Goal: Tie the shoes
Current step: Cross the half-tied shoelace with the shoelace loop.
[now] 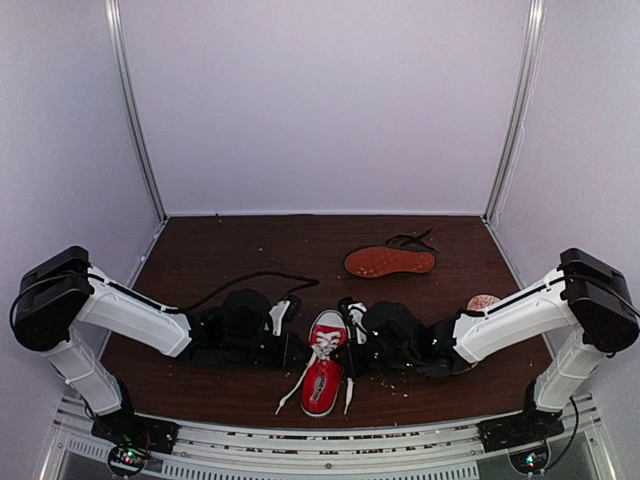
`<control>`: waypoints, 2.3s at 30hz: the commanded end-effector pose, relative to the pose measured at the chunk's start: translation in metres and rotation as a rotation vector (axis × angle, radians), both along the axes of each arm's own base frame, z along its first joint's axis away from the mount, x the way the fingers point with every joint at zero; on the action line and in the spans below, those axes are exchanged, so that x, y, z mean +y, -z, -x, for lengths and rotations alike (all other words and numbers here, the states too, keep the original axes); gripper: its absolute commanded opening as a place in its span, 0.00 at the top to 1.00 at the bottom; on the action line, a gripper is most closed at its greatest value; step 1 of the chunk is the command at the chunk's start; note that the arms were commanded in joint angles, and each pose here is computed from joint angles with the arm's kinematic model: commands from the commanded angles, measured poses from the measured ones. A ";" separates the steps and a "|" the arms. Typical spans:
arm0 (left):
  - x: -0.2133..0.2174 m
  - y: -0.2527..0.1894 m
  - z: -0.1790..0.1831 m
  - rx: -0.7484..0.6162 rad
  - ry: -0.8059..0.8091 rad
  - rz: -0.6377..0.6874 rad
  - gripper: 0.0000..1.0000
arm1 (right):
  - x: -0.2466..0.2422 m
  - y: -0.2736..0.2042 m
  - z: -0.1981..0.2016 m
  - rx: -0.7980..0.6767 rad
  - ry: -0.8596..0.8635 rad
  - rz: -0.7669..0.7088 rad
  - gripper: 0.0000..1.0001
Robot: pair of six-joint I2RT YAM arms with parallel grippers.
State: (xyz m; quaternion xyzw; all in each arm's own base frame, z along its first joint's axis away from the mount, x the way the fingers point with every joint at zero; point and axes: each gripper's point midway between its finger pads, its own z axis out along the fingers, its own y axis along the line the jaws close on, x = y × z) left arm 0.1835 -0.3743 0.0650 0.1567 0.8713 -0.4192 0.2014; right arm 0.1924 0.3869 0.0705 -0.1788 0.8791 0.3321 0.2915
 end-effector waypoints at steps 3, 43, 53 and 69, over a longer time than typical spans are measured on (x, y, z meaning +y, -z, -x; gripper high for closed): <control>-0.003 -0.011 -0.001 -0.031 0.008 0.027 1.00 | 0.018 -0.011 -0.007 -0.021 -0.023 -0.040 1.00; -0.003 -0.015 -0.005 -0.025 0.013 0.080 0.78 | 0.037 0.004 0.015 0.036 -0.136 -0.105 1.00; -0.003 -0.018 -0.005 -0.028 0.006 0.105 0.71 | 0.039 0.004 0.018 0.033 -0.143 -0.110 1.00; 0.029 -0.009 -0.020 -0.020 -0.125 -0.018 0.52 | 0.033 -0.007 0.036 0.006 -0.177 -0.149 1.00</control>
